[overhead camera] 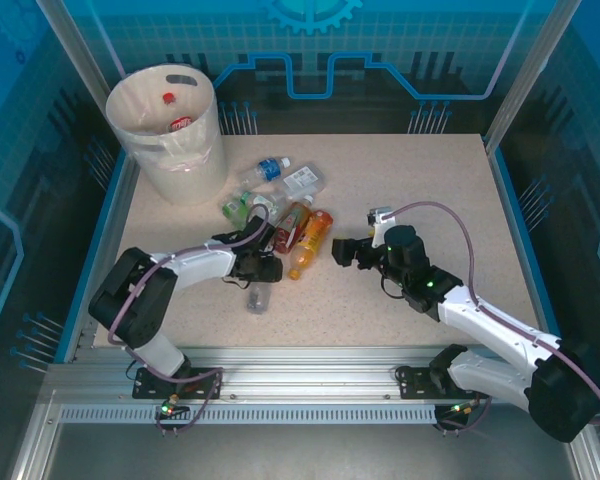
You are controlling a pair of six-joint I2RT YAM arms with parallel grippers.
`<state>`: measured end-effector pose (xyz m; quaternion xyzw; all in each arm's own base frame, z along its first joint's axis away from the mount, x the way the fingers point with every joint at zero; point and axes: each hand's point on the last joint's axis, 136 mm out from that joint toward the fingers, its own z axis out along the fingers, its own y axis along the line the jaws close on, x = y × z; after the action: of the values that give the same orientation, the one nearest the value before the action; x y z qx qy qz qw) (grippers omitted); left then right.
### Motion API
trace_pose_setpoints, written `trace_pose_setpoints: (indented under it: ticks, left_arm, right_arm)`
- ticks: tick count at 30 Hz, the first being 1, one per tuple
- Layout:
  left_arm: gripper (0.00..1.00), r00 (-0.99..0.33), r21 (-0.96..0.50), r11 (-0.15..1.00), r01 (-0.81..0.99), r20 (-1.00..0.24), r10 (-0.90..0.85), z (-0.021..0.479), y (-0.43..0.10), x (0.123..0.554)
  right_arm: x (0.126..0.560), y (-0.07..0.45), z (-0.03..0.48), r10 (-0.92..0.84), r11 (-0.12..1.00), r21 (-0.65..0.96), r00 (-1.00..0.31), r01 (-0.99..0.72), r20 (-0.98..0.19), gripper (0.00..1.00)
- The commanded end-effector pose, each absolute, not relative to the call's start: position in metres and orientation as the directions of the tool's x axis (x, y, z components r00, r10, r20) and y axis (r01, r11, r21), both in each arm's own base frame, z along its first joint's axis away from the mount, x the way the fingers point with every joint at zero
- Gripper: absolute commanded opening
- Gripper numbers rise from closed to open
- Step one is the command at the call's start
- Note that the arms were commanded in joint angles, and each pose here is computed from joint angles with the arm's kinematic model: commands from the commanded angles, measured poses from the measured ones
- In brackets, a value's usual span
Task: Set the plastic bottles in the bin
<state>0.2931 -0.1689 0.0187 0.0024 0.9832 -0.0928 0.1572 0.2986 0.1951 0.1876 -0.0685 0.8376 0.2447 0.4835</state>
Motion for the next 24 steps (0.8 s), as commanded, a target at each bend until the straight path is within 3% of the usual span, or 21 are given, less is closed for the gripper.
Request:
trace_pose_setpoints:
  ticks: [1, 8, 14, 24]
  left_arm:
    - [0.55, -0.941, -0.211, 0.977, -0.013, -0.329, -0.084, 0.024, -0.161, 0.289]
    - [0.53, -0.888, -0.384, 0.921, -0.064, -0.399, -0.229, 0.074, -0.16, 0.309]
    - [0.53, -0.785, -0.492, 0.871, 0.012, -0.544, -0.296, 0.15, -0.168, 0.339]
    - [0.53, -0.416, -0.651, 0.757, 0.058, -0.705, -0.574, 0.28, -0.128, 0.416]
  right_arm:
    - [0.302, 0.204, 0.223, 0.195, 0.827, 0.401, -0.468, -0.393, -0.862, 1.0]
    - [0.301, 0.21, 0.225, 0.133, 0.827, 0.379, -0.51, -0.415, -0.85, 1.0]
    - [0.305, 0.21, 0.229, 0.15, 0.827, 0.383, -0.494, -0.412, -0.856, 1.0]
    - [0.31, 0.214, 0.242, 0.171, 0.817, 0.389, -0.465, -0.426, -0.868, 1.0]
